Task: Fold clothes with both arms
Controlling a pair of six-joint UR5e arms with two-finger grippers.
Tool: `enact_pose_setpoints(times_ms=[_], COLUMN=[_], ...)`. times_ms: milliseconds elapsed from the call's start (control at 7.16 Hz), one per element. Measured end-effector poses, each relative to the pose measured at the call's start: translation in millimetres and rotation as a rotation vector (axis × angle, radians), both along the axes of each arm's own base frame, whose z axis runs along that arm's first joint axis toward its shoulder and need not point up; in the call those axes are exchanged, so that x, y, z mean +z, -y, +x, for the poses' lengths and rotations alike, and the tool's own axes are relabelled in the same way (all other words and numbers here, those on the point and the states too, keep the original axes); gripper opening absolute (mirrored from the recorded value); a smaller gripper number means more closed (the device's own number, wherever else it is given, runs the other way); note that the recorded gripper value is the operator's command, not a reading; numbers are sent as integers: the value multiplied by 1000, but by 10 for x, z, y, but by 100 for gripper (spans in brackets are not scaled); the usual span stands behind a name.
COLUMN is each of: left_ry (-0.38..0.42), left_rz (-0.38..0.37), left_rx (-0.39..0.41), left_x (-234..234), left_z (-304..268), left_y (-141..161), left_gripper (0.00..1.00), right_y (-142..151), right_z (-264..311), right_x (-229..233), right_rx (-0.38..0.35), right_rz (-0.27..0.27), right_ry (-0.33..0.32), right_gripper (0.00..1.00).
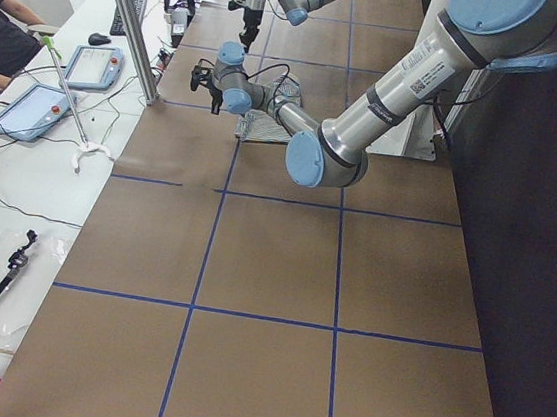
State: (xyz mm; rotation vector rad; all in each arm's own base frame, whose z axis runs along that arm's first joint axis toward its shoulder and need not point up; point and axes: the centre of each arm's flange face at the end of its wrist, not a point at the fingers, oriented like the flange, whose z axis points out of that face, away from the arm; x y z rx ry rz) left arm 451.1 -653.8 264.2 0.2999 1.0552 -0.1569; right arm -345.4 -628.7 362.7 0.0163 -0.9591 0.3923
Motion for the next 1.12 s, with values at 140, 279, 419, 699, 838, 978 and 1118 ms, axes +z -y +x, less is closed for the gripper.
enact_pose_setpoints(times_ms=[140, 279, 419, 699, 838, 978, 1118], left_ry=[14, 38, 71, 136, 168, 204, 238], left_rz=[50, 101, 152, 229, 257, 279, 285], left_rx=[20, 39, 65, 112, 115, 103, 86], left_x=[312, 622, 961, 1729, 2095, 2401, 2668], left_z=[-514, -1032, -1563, -2742, -3367, -3950, -4405], left_y=[-68, -130, -184, -377, -546, -735, -918], left_gripper=[0, 0, 0, 0, 0, 0, 1], right_y=[42, 70, 73, -60, -205, -352, -458], right_z=[433, 908, 1432, 2441, 2816, 3122, 3335], right_x=[325, 674, 1011, 1651, 1967, 2227, 2353], right_rx=[-33, -63, -84, -128, -158, -193, -229], right_rz=[29, 62, 96, 163, 190, 213, 227], right_ry=[-20, -43, -63, -101, -129, -157, -180], right_gripper=[0, 0, 0, 0, 6, 8, 14])
